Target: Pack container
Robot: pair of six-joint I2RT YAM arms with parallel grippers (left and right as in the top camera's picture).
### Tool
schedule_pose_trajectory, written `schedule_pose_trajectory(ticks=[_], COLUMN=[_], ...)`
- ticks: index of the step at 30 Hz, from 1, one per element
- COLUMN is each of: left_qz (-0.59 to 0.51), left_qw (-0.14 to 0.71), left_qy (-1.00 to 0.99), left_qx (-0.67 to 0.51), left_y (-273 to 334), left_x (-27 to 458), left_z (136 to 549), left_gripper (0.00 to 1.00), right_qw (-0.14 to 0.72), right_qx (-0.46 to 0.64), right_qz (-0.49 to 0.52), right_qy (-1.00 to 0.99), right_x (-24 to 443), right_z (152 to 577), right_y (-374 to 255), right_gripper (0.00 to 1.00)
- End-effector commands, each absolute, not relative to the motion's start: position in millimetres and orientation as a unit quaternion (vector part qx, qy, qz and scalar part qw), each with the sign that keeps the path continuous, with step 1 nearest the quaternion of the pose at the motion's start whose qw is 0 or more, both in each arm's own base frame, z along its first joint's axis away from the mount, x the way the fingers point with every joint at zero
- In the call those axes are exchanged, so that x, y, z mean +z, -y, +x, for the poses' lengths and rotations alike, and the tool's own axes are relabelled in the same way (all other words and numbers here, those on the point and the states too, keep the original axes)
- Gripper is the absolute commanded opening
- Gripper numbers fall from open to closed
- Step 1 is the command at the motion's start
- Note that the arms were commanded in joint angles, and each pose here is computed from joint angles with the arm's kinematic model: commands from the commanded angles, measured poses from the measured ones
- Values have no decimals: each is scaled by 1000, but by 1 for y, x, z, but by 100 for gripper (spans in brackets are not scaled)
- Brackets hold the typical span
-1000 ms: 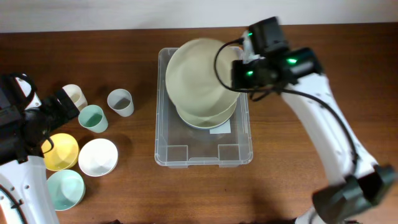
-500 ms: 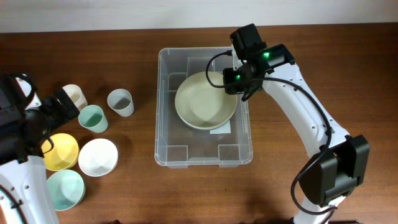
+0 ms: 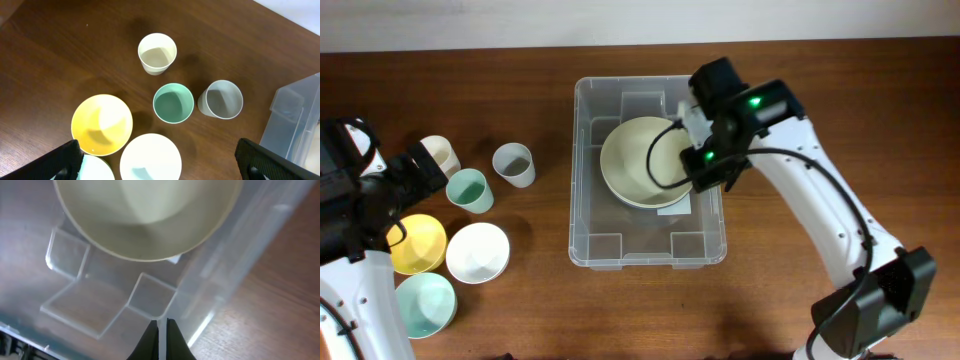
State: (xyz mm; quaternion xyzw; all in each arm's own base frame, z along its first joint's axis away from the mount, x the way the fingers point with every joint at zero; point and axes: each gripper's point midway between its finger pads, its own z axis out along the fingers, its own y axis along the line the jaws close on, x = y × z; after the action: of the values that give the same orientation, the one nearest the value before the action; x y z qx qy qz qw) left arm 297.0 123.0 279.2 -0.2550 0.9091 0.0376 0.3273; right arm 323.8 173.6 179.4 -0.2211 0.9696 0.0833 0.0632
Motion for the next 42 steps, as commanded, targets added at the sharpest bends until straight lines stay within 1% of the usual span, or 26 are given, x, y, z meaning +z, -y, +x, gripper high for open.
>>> schedule_pose_trajectory(ticks=[1,7,8,14,22,28,33,37,42], left_qz=[-256,-256,-256,-256,-256,-256,-256,-256,-256], left_qw=[333,333,333,333,333,333,333,333,333], left_qy=[-907,-907,-907,-907,-907,-907,-907,-907,-907], left_qx=[33,33,33,33,33,33,33,33,33], left_y=[-123,-123,-123,-123,-123,-123,-123,-123,-123], left_x=[283,283,283,283,283,283,283,283,283], left_z=[299,299,299,299,299,299,299,299,298], left_gripper=[99,99,99,99,99,99,100,99,99], right_qw=[24,6,8,30,40,20,24,54,114], right_qx=[88,85,86,91,94,89,89,92,50], right_qz=[-264,-290,-293,-295,-296,-294,-295,-296,-245], right_qy=[-960,-953,-952,-951,-950,-951,-951,-949,-961], right_x=[151,113,102,78,71,50,45,46,49], right_z=[302,289,288,294,299,300,304,317,348], right_y=[-194,-209,-211,-215,-218,-219,-221,-227,-222], right_gripper=[4,4,4,4,4,4,4,4,4])
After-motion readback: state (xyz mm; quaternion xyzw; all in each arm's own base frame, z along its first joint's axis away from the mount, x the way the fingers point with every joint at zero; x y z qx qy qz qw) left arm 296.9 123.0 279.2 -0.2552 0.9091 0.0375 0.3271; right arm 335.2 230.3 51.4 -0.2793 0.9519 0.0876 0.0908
